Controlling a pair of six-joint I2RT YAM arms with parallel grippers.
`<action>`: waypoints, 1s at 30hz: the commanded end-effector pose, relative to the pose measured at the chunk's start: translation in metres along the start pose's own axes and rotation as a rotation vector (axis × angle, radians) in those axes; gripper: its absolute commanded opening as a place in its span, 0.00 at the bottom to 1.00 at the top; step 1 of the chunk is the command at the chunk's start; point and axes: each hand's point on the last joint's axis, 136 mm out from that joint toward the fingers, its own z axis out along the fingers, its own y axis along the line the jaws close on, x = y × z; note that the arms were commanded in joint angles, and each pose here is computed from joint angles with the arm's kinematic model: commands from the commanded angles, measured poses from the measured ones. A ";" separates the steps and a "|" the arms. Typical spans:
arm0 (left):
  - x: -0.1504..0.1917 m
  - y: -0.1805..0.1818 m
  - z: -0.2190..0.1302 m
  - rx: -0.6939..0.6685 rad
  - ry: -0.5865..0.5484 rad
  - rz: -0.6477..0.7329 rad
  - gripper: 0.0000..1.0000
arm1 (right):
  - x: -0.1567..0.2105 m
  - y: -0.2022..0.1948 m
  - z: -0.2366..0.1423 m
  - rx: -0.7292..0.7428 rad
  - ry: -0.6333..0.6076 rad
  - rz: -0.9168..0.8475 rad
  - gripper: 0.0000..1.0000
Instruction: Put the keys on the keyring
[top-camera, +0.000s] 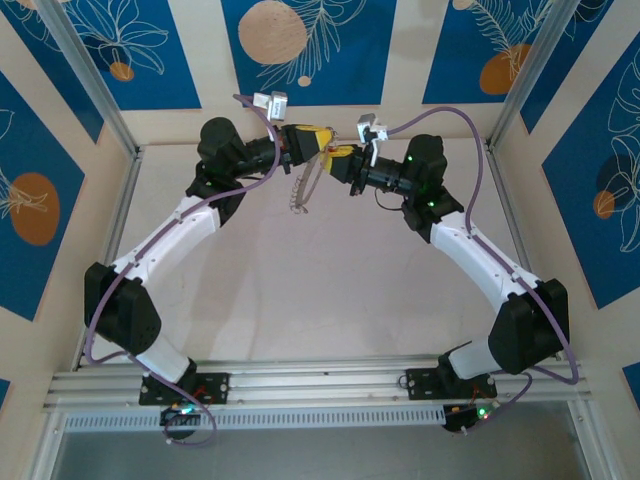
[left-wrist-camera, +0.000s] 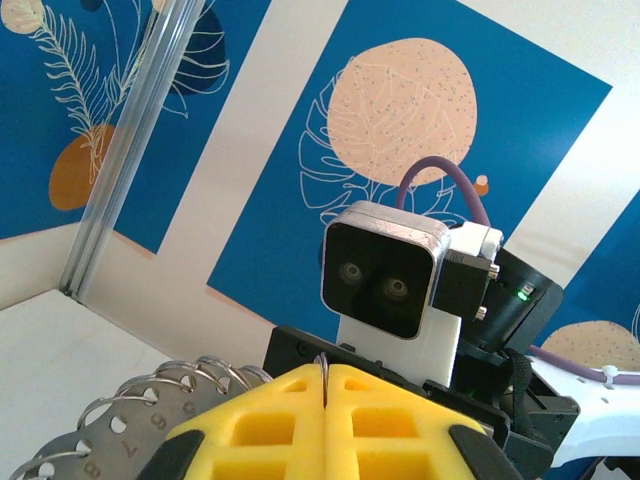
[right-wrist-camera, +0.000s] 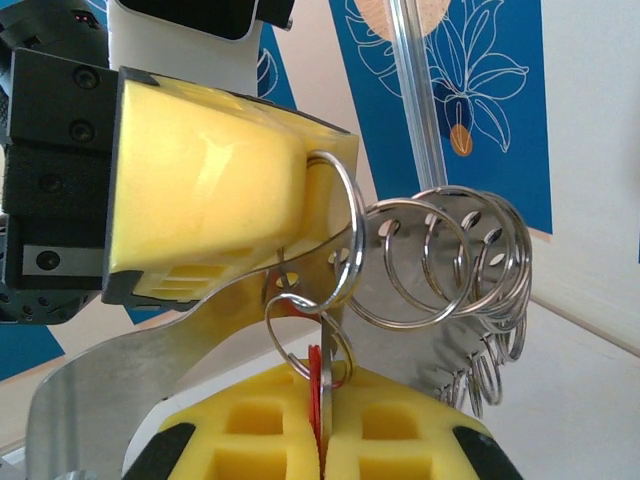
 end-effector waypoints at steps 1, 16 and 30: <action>-0.018 -0.034 -0.002 0.072 -0.048 0.074 0.00 | -0.001 0.006 -0.005 -0.020 0.008 0.014 0.00; 0.001 -0.037 -0.003 0.092 0.059 0.143 0.00 | 0.001 0.012 -0.028 0.010 0.112 0.006 0.00; 0.013 -0.036 -0.008 0.061 0.128 0.194 0.00 | -0.011 0.007 -0.048 0.062 0.161 0.001 0.00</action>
